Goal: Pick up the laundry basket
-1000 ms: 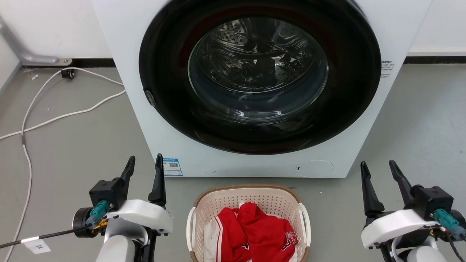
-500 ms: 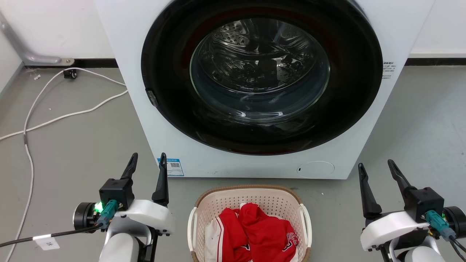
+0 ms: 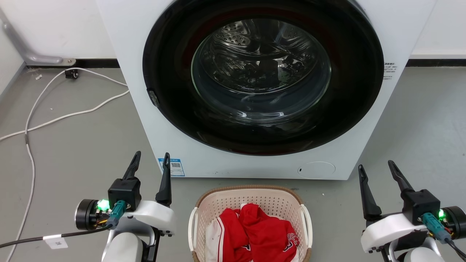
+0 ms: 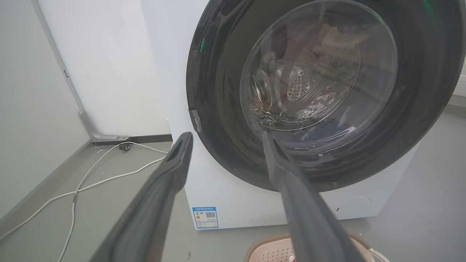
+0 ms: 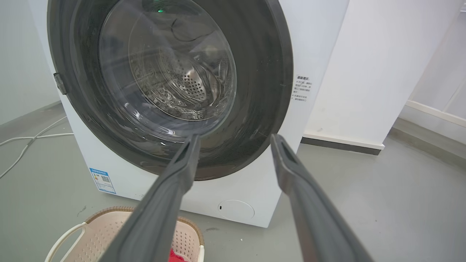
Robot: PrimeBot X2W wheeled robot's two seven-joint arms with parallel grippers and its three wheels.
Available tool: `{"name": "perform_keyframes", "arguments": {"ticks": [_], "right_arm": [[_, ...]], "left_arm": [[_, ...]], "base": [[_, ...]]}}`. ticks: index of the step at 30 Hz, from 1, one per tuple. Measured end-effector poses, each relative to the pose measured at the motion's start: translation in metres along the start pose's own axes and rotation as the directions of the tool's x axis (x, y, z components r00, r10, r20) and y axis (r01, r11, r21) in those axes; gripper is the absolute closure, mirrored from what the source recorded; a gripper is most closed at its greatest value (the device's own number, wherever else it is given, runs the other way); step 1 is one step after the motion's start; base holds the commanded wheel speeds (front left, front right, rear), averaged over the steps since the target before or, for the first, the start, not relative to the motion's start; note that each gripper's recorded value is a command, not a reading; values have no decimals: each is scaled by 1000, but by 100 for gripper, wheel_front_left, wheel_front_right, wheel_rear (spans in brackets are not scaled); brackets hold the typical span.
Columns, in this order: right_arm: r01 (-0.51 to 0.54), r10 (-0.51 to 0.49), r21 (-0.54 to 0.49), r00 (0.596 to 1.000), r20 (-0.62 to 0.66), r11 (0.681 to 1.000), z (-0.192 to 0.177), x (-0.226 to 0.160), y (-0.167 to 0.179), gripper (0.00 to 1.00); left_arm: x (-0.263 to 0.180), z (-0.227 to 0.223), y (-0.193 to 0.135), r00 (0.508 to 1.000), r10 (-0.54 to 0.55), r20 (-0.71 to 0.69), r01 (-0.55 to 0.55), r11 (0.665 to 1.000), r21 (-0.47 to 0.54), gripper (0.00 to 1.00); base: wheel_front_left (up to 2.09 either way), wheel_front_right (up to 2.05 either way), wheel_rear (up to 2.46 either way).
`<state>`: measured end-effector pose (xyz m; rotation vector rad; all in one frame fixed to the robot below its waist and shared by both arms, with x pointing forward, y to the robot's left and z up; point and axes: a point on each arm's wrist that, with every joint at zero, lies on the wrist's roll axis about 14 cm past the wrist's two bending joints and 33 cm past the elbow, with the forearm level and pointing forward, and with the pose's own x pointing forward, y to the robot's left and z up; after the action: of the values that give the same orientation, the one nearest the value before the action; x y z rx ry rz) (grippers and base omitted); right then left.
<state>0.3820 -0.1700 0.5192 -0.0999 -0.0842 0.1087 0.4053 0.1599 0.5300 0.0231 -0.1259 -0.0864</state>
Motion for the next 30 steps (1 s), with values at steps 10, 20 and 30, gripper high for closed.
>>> {"name": "perform_keyframes", "arguments": {"ticks": [10,20,30], "right_arm": [[8,-7,32,1000,-6,999,-4,0,-1,0],[7,-8,33,1000,3,999,-2,1,-1,0],[12,-11,45,1000,-17,999,-7,1,-2,0]], "left_arm": [[0,0,1,1000,8,1,-8,1000,-14,0],[-1,-2,2,1000,10,-7,-10,1000,-18,0],[0,-6,1,1000,6,-17,-6,1000,-19,0]], "base": [[0,0,0],[0,0,0],[0,0,0]]}}
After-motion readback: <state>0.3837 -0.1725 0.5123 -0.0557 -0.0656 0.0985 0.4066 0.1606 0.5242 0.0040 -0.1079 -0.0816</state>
